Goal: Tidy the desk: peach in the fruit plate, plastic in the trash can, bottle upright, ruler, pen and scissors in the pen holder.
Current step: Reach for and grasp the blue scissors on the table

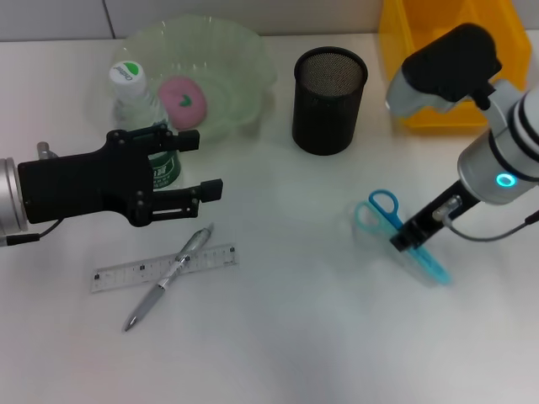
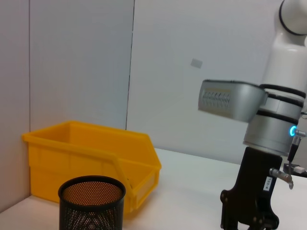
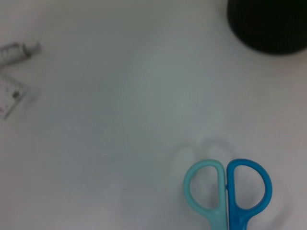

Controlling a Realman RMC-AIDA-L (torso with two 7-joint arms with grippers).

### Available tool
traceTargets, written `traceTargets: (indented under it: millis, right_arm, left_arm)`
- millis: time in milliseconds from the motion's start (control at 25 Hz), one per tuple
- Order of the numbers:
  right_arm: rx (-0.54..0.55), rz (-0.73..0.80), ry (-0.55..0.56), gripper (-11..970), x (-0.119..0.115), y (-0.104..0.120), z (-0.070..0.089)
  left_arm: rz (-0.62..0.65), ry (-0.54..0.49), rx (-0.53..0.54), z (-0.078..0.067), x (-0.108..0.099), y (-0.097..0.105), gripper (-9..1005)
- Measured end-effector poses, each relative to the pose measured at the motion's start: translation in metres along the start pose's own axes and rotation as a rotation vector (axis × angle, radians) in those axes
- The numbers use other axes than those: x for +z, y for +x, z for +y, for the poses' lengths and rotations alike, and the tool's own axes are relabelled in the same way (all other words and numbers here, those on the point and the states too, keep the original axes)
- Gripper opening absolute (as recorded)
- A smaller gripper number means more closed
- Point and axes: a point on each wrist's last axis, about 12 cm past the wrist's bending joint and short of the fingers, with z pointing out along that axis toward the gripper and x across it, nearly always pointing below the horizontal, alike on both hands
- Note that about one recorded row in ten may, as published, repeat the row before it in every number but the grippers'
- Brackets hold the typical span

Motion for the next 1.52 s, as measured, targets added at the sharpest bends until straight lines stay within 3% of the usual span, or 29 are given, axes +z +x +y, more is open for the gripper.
traceTargets:
  millis: [280,360,480,560,640,1120,1160,1520]
  right_arm:
    - [0.008,-0.181,-0.015,242,-0.024,0.0,-0.006]
    - [0.012,-0.338,-0.069,245,-0.04,-0.002,-0.014]
    - [0.003,-0.449,-0.114,249,-0.048,-0.003,-0.018]
    - [-0.031,-0.629,-0.163,251,-0.058,-0.005,-0.025]
    - [-0.041,-0.682,-0.163,254,-0.06,-0.005,-0.027]
    - [-0.107,-1.109,-0.171,270,-0.018,0.018,-0.049]
    - [-0.11,-1.184,-0.154,271,-0.012,0.023,-0.052]
    - [-0.099,-1.331,-0.01,284,0.018,0.037,-0.06]
  left_arm:
    - [-0.008,-0.013,-0.002,0.001,-0.003,0.0,738]
    - [-0.01,-0.017,-0.003,0.001,-0.003,0.0,738]
    - [-0.013,-0.02,-0.008,0.002,-0.003,0.0,737]
    - [-0.014,-0.02,-0.004,0.001,-0.003,0.001,737]
    - [-0.014,-0.02,-0.001,0.001,-0.003,0.001,737]
    - [-0.027,-0.032,-0.011,-0.001,-0.007,0.004,735]
    - [-0.027,-0.032,-0.012,-0.002,-0.007,0.004,735]
    - [-0.027,-0.034,-0.012,-0.001,-0.007,0.004,734]
